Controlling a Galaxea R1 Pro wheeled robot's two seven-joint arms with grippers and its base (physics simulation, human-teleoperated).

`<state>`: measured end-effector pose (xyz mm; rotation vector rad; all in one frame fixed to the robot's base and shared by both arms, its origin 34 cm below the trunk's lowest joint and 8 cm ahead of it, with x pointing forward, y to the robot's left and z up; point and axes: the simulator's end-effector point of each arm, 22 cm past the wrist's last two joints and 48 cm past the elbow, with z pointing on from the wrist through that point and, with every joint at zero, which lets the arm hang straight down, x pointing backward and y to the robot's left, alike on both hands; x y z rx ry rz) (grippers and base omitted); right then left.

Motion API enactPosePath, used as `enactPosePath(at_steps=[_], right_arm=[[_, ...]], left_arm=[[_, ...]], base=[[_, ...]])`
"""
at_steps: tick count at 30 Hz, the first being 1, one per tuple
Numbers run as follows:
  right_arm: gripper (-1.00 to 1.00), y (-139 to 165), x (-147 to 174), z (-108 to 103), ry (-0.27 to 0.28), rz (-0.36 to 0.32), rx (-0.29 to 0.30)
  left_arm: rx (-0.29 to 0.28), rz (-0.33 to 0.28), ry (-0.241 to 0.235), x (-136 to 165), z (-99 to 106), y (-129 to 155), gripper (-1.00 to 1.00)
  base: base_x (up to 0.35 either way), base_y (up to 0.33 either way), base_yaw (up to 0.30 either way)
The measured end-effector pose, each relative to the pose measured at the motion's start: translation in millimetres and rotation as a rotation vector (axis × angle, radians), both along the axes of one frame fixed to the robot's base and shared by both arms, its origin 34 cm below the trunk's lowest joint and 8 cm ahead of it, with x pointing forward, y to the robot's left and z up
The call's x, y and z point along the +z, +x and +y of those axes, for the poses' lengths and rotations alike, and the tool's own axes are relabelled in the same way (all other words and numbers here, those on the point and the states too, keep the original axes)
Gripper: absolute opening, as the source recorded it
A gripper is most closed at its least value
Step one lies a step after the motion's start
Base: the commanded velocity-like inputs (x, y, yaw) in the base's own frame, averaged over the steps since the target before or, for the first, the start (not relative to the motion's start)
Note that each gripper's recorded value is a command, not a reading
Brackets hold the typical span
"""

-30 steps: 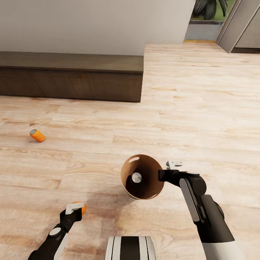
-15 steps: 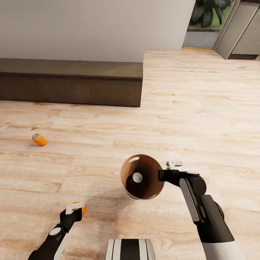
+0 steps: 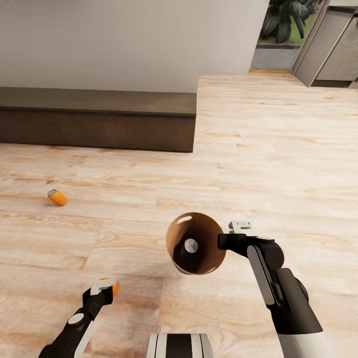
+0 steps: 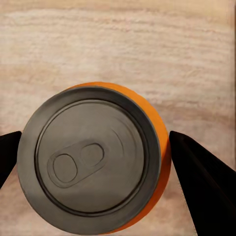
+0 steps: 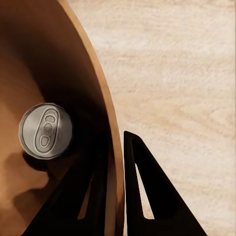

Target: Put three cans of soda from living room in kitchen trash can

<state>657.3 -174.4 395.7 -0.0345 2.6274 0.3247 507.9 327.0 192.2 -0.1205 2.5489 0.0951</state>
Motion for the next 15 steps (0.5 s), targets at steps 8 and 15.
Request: enactPosePath(at_steps=[8,15], right_arm=[[-1.00,6.6,25.1,-0.3,0.000,-0.014,0.000],[-1.00,11.9,46.8,-0.7,0.000,-0.025,0.000]], left_arm=[[0.000,-0.013,0.000,23.3,0.1,9.3,-1.00],[0.000,-0.025,0.000,43.4,0.1,17.0,-1.00]], base=[[0.000,0.000,0.000],[0.000,0.000,0.000]])
